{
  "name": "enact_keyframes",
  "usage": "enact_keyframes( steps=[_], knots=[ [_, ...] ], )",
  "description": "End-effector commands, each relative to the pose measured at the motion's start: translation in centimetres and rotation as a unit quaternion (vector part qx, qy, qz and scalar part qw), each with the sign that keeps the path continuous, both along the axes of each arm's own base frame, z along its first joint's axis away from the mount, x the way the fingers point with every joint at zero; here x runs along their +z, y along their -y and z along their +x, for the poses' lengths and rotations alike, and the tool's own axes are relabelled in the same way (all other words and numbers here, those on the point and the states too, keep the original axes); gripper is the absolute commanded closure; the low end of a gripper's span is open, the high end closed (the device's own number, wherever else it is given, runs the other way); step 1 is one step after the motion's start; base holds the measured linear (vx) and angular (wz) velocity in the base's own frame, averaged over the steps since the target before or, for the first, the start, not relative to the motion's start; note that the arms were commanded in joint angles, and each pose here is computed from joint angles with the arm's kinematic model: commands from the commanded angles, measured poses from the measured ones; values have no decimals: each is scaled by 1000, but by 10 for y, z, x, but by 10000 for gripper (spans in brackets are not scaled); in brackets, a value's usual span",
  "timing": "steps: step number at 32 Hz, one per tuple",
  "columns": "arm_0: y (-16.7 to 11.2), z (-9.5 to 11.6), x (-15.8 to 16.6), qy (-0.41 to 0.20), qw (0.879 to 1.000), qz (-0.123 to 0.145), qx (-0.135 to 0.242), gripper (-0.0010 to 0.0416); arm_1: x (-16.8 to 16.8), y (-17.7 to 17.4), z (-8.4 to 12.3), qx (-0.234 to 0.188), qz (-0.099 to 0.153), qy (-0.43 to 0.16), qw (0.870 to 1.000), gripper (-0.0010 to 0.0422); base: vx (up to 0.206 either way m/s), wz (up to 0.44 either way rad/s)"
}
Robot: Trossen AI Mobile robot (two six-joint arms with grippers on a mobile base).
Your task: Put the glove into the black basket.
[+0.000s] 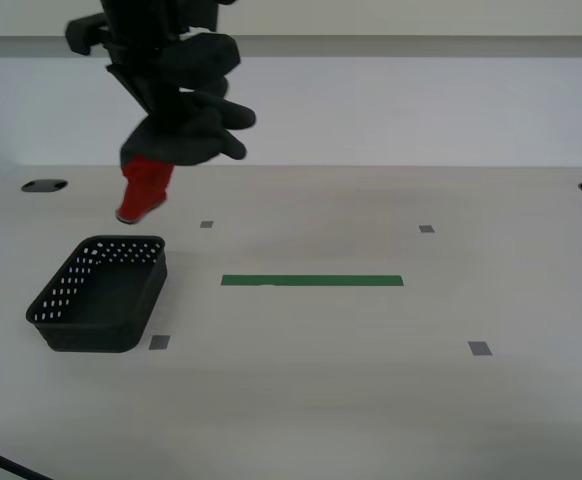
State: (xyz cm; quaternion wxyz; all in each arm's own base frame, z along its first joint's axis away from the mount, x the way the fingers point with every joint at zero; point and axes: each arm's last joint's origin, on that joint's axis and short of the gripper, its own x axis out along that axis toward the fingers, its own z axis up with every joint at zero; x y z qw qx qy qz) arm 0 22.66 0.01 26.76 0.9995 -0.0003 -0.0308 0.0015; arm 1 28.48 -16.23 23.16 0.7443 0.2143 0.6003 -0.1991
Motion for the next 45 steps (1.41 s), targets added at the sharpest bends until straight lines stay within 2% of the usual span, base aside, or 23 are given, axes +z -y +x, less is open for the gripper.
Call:
enact_keyframes(
  steps=[1,5,8,15,19,21,22,23,24,27,32,35,36,40,43,44,45],
  knots=[
    [0,0,1,3,1000,0,0,405,7,-27,1,34,5,0,999,413,0,0],
    [0,0,1,3,1000,0,1,405,10,-61,6,81,5,4,997,413,0,0],
    [0,0,1,4,1000,0,0,405,1,-76,8,99,11,-9,995,413,0,0],
    [0,0,1,3,1000,0,0,405,-45,-101,-1,133,14,-25,991,413,0,0],
    [0,0,1,3,1000,0,0,405,-80,-105,-5,139,25,-58,988,413,0,0],
    [0,0,1,3,1000,0,1,405,-109,-103,5,140,26,-61,988,413,0,0],
    [0,0,1,3,1000,0,0,405,-113,-103,7,141,26,-60,988,413,0,0],
    [0,0,1,2,1000,0,0,405,-132,-102,16,142,25,-64,987,413,0,0],
    [0,0,1,3,1000,0,1,405,-136,-101,18,142,25,-69,987,413,0,0],
    [0,0,1,2,1000,0,0,405,-167,-102,26,145,23,-105,984,413,0,0],
    [0,0,0,-1,1000,0,0,405,-162,-104,32,149,28,-76,985,412,0,0],
    [0,0,0,-1,1000,0,0,405,-156,-105,36,152,61,-55,985,412,0,0],
    [0,0,0,-1,1000,0,0,405,-151,-106,40,148,79,-47,985,412,0,0],
    [0,0,0,-1,1000,0,0,405,-143,-106,43,150,78,-39,985,412,0,0],
    [0,0,0,-1,1000,0,0,405,-135,-109,46,148,119,-16,982,412,0,0],
    [0,0,0,-1,1000,0,0,405,-128,-110,45,146,145,-5,979,412,0,0],
    [0,0,0,-1,1000,0,0,405,-125,-111,45,144,154,-1,978,412,0,0]
  ],
)
